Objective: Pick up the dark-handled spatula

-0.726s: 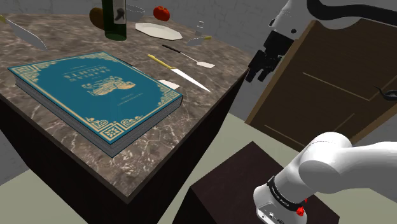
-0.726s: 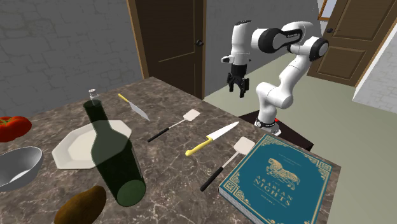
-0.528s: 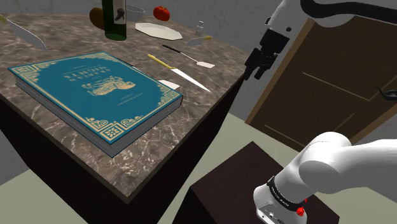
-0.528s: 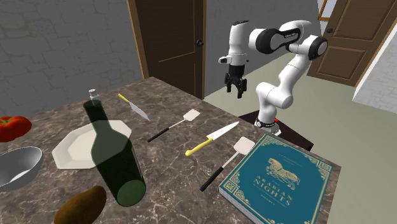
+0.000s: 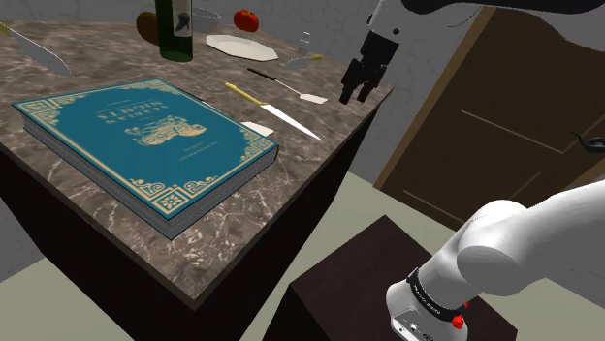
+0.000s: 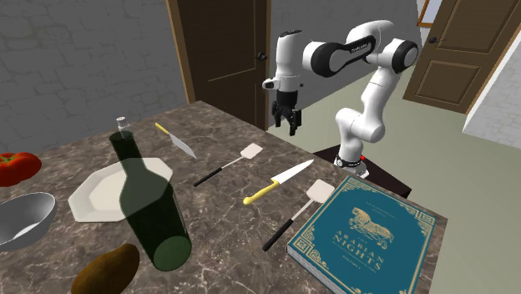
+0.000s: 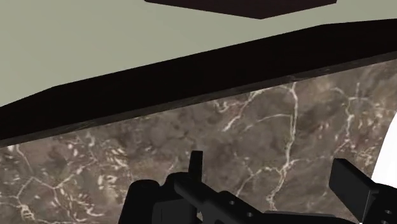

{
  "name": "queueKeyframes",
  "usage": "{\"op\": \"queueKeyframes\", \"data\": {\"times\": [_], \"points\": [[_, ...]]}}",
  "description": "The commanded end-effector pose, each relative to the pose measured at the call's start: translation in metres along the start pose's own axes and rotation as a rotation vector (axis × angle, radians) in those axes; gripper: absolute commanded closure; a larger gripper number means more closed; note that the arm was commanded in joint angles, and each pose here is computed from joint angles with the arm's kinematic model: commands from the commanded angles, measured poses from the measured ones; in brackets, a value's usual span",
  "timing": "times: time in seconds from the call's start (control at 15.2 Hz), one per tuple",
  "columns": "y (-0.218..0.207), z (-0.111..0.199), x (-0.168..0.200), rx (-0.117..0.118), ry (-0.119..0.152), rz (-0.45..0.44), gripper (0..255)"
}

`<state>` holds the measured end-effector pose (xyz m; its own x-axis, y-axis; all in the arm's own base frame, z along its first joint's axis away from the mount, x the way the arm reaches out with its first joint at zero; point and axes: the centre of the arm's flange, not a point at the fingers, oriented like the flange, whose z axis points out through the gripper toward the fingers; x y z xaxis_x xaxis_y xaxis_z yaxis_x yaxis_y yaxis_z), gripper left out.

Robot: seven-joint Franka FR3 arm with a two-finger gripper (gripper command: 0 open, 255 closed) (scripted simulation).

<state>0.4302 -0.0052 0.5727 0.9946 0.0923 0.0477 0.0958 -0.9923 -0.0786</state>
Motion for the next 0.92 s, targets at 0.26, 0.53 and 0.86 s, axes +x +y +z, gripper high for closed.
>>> {"op": "queueKeyframes", "data": {"times": [0.26,0.53,0.86], "points": [[0.004,0.009,0.079,-0.021,0.003,-0.082,0],[0.002,0.013,0.131,-0.034,0.005,-0.135,0],[-0.005,0.019,0.196,-0.051,0.007,-0.203,0]]}}
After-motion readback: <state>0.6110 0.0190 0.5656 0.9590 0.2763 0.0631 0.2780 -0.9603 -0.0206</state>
